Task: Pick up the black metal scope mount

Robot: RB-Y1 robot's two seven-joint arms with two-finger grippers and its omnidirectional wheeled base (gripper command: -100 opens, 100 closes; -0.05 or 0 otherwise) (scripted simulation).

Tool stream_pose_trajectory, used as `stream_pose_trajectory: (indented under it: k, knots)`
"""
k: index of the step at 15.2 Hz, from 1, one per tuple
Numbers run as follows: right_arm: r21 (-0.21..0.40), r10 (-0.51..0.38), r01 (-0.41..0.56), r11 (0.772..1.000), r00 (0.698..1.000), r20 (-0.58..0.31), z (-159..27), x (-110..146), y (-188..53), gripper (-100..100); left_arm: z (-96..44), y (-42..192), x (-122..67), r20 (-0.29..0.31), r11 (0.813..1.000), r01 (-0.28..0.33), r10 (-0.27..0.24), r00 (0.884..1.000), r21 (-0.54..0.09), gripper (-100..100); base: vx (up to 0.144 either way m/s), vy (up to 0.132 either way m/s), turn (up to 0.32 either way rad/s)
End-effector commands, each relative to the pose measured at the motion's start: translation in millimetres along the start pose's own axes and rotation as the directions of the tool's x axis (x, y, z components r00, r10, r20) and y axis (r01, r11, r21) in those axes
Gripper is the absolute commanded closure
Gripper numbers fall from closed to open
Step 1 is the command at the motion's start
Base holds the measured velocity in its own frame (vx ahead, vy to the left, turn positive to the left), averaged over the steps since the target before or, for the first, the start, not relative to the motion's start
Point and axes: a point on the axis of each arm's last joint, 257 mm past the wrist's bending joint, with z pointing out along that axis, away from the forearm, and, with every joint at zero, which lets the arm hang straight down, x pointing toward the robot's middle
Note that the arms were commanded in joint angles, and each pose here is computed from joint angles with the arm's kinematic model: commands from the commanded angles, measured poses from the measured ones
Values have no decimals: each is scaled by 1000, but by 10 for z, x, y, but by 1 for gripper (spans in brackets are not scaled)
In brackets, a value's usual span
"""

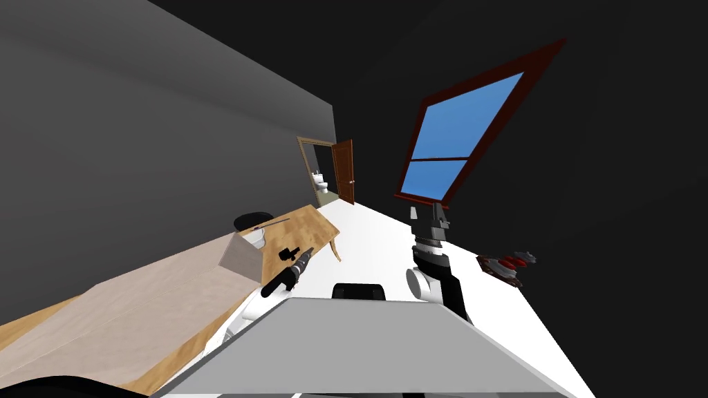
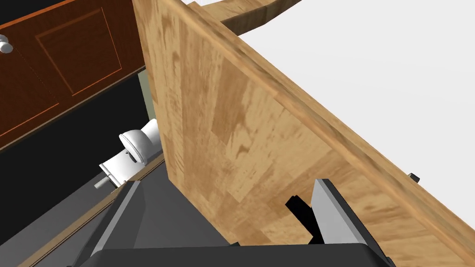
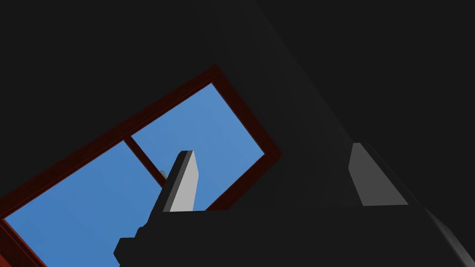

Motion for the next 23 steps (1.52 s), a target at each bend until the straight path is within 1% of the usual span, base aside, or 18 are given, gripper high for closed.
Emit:
stream_pose_trajectory:
  k: [1,3,4,5,6,7,8,10,11,12,13,14,15,17,18,19,21,23]
  knots:
    - [0,0,0,1000,1000,0,0,0,0,0,4,265,-50,-6,997,-11,10,1000,-77,-100,34,30,-85]
    - [0,0,0,1000,1000,0,0,0,0,0,2,290,-46,-7,996,-11,10,1000,-87,-100,30,29,-39]
    - [0,0,0,1000,1000,0,0,0,0,0,-11,471,-107,-10,990,-18,17,1000,-140,-100,31,32,-42]
    - [0,0,0,1000,1000,0,0,0,0,0,-13,482,-106,-11,989,-18,17,1000,-144,-100,33,37,-60]
    - [0,0,0,1000,1000,0,0,0,0,0,-34,657,-173,-13,980,-25,22,1000,-196,-100,36,46,-90]
    - [0,0,0,1000,1000,0,0,0,0,0,-36,667,-172,-14,980,-25,22,1000,-199,-100,39,52,-70]
    - [0,0,0,1000,1000,0,0,0,0,0,-62,820,-247,-15,970,-30,27,1000,-243,-100,45,52,-89]
    - [0,0,0,1000,1000,0,0,0,0,0,-99,989,-323,-16,955,-33,30,999,-293,-100,43,58,-79]
    - [0,0,0,1000,1000,0,0,0,0,0,-106,1011,-320,-17,953,-33,29,999,-302,-100,38,68,-66]
    - [0,0,0,1000,1000,0,0,0,0,0,-146,1157,-403,-17,938,-35,31,999,-345,-100,40,73,-78]
    - [0,0,0,1000,1000,0,0,0,0,0,-149,1165,-402,-17,937,-35,31,999,-348,-100,40,69,-78]
    - [0,0,0,1000,1000,0,0,0,0,0,-196,1306,-488,-16,920,-35,31,999,-391,-100,45,70,-71]
    - [0,0,0,1000,1000,0,0,0,0,0,-196,1306,-488,-16,920,-35,31,999,-391,-100,46,69,-64]
    - [0,0,0,1000,1000,0,0,0,0,0,-291,1538,-671,-9,886,-31,30,999,-462,-100,62,85,-114]
    - [0,0,0,1000,1000,0,0,0,0,0,-295,1545,-670,-10,885,-31,30,1000,-464,-100,68,105,-103]
    - [0,0,0,1000,1000,0,0,-1,0,0,-343,1640,-760,-5,869,-26,28,1000,-495,-100,70,93,-78]
    - [0,0,0,1000,1000,0,0,-1,0,0,-428,1787,-916,7,840,-10,16,1000,-543,-100,88,111,-105]
    - [0,0,0,1000,1000,0,0,-1,0,0,-486,1884,-1005,18,819,17,-8,1000,-574,-100,112,118,-108]
